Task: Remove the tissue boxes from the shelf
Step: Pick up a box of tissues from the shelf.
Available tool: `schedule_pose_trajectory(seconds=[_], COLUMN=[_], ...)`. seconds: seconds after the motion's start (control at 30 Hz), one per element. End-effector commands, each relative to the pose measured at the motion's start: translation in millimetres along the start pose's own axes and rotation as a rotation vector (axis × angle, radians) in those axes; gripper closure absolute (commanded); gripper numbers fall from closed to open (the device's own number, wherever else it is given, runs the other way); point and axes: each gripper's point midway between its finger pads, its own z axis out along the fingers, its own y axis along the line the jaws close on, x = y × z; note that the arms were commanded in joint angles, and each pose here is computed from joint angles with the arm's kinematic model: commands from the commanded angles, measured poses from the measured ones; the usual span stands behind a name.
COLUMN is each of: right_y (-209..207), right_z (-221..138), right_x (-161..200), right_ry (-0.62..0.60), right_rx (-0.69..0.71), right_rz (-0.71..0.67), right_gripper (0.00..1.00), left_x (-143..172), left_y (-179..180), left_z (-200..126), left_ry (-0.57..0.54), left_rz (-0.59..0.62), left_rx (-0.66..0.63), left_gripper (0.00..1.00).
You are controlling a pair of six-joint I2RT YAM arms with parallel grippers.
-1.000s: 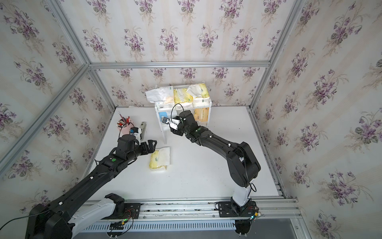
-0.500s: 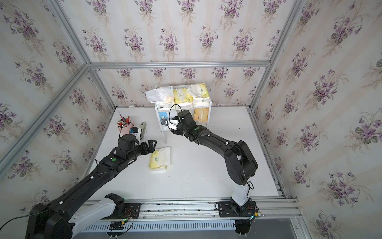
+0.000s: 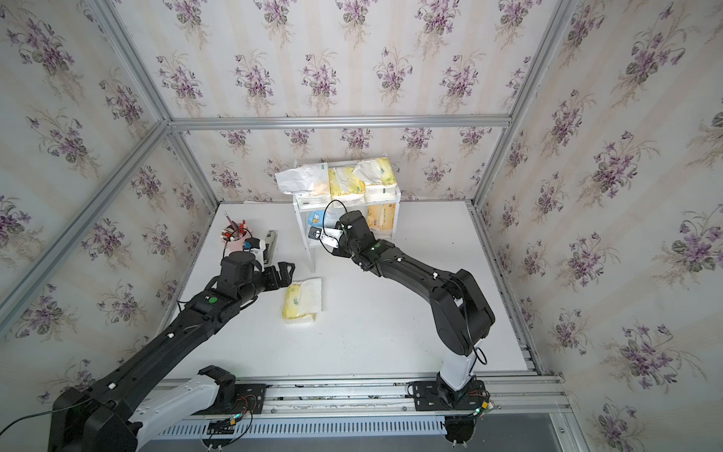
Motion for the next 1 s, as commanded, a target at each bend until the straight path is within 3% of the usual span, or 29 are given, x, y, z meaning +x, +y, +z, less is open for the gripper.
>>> schedule_pose_trajectory(seconds=[0.0,0.23,0.5,0.6,0.87,0.97], right_y=[4,19,51,65,83,84], right_z=[-14,-59,-111,-125,-148,-153], right_x=[6,13,13,16,5,2], right_ry=[0.028,0.010,-0.019,-0.020,-0.074,-0.091], right_rx=[-0.011,-0.021,0.026,0.032,0.058,0.066], right_rz=[-0.006,-0.001,-0.076,-0.091,-0.108,-0.100], right_gripper=[1.00,1.00,1.00,1.00,1.00,1.00], left_x=[-7,-18,-18,-19,-5,3], left_y=[-5,-28,-98,-113,-150,-155], left_z=[-7,-20,-37,-38,-25,-14], left_ry=[0.001,0.040,0.189,0.232,0.353,0.381], left_rz=[-0.005,-0.102,-0.208,-0.270,-0.269,-0.259], left_rx=[0.038,0.223,0.658,0.754,0.838,0.804], left_gripper=[0.01,0.01,0.00,0.00,0.00,0.02])
